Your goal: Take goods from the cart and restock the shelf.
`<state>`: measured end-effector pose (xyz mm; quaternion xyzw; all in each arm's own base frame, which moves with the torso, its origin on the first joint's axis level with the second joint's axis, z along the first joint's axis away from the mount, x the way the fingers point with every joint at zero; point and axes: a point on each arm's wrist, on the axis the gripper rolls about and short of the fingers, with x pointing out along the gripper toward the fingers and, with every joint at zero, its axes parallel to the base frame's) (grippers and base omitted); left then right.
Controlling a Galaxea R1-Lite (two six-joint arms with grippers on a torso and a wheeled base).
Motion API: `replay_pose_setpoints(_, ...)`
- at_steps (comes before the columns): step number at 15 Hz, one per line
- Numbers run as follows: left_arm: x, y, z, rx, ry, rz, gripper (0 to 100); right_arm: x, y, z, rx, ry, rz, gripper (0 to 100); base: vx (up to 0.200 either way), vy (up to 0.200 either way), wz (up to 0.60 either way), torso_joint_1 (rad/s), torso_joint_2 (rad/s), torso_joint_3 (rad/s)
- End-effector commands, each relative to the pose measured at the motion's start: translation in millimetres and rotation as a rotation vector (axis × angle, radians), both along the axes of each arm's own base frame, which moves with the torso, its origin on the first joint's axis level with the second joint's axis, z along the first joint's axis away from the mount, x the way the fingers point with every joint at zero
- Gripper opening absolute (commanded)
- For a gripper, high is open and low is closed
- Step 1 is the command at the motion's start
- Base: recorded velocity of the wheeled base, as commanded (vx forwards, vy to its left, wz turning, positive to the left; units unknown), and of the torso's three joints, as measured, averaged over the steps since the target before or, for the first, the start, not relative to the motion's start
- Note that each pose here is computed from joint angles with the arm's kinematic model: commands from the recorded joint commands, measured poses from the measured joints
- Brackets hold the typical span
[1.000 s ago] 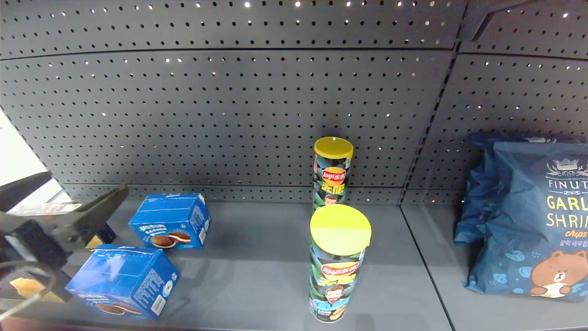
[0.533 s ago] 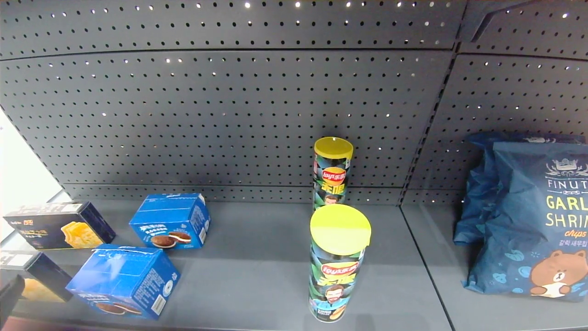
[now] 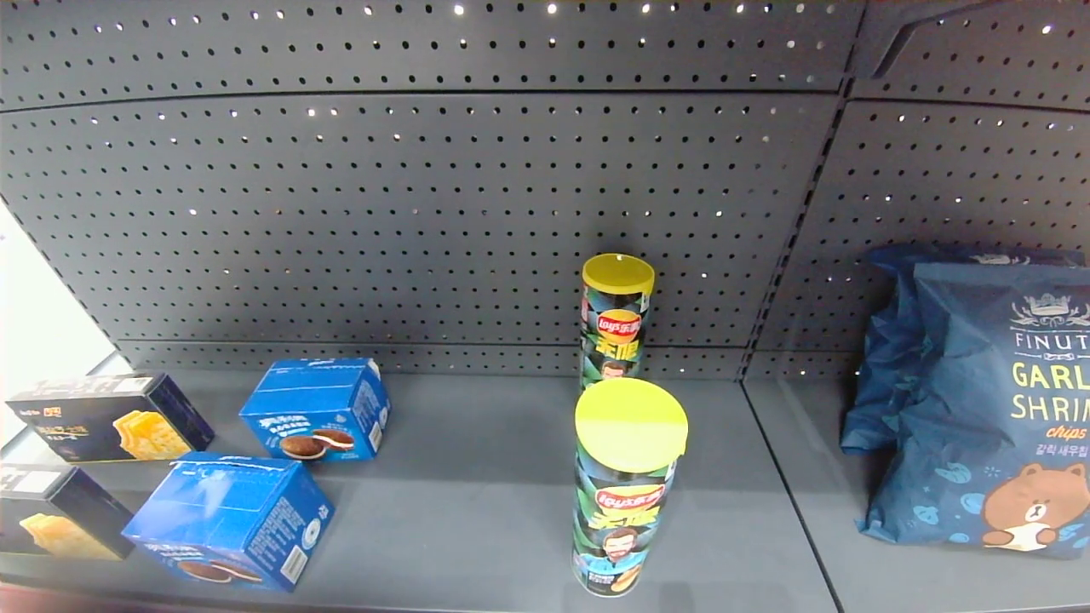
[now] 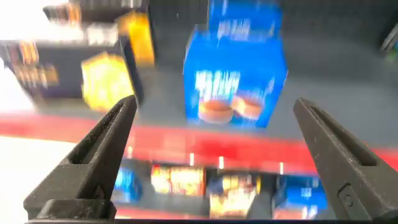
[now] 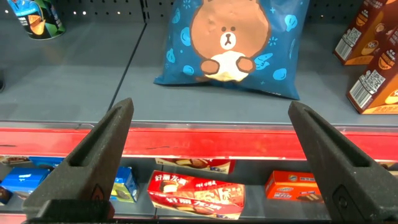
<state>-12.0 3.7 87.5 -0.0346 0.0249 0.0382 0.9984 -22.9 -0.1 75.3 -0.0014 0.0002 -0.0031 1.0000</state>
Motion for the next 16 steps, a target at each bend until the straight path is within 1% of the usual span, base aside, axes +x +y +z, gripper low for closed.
replay_pose_setpoints(1,-6.6,-2.0,-5.9,-0.014,-0.049,0.013,100,0.1,0.0,0.0,0.0,0.001,0.0,100,0.0,0.0,0.0,0.0,0.0,0.0)
replay_pose_setpoints(2,-7.9,-2.8,-6.1,-0.013,-0.063,0.004,100,0.1,0.0,0.0,0.0,0.001,0.0,100,0.0,0.0,0.0,0.0,0.0,0.0)
replay_pose_setpoints(4,-8.1,-2.7,-6.3,-0.008,-0.062,-0.002,100,0.1,0.0,0.0,-0.002,0.001,0.0,100,0.0,0.0,0.0,0.0,0.0,0.0)
replay_pose_setpoints(5,-8.2,-2.3,-6.3,-0.009,-0.064,-0.022,100,0.1,0.0,0.0,0.0,0.001,0.0,100,0.0,0.0,0.0,0.0,0.0,0.0)
replay_pose_setpoints(7,-8.2,-2.2,-6.4,-0.014,-0.062,-0.022,100,0.1,0.0,0.0,0.0,0.001,0.0,100,0.0,0.0,0.0,0.0,0.0,0.0)
replay_pose_setpoints(9,-8.2,-2.4,-6.3,-0.006,-0.063,-0.031,100,0.1,0.0,0.0,0.0,0.001,0.0,100,0.0,0.0,0.0,0.0,0.0,0.0)
replay_pose_setpoints(10,-8.2,-2.9,-6.9,0.042,-0.06,-0.054,100,0.1,0.0,0.0,0.0,0.001,0.0,100,0.0,0.0,0.0,0.0,0.0,0.0)
replay_pose_setpoints(11,-10.8,-3.4,-12.9,0.124,-0.026,-0.074,100,0.1,0.0,0.0,0.0,0.001,0.0,100,0.0,0.0,0.0,0.0,0.0,0.0)
replay_pose_setpoints(12,-11.5,-3.5,-12.2,0.119,-0.031,-0.08,100,0.1,0.0,0.0,-0.002,0.001,0.0,100,0.0,0.0,0.0,0.0,0.0,0.0)
replay_pose_setpoints(14,-11.5,-3.7,-11.8,0.072,-0.036,-0.088,100,0.1,0.0,0.0,0.0,0.001,0.0,100,0.0,0.0,0.0,0.0,0.0,0.0)
replay_pose_setpoints(16,-11.4,-3.6,-12.1,0.07,-0.036,-0.083,100,0.1,0.0,0.0,0.0,0.001,0.0,100,0.0,0.0,0.0,0.0,0.0,0.0)
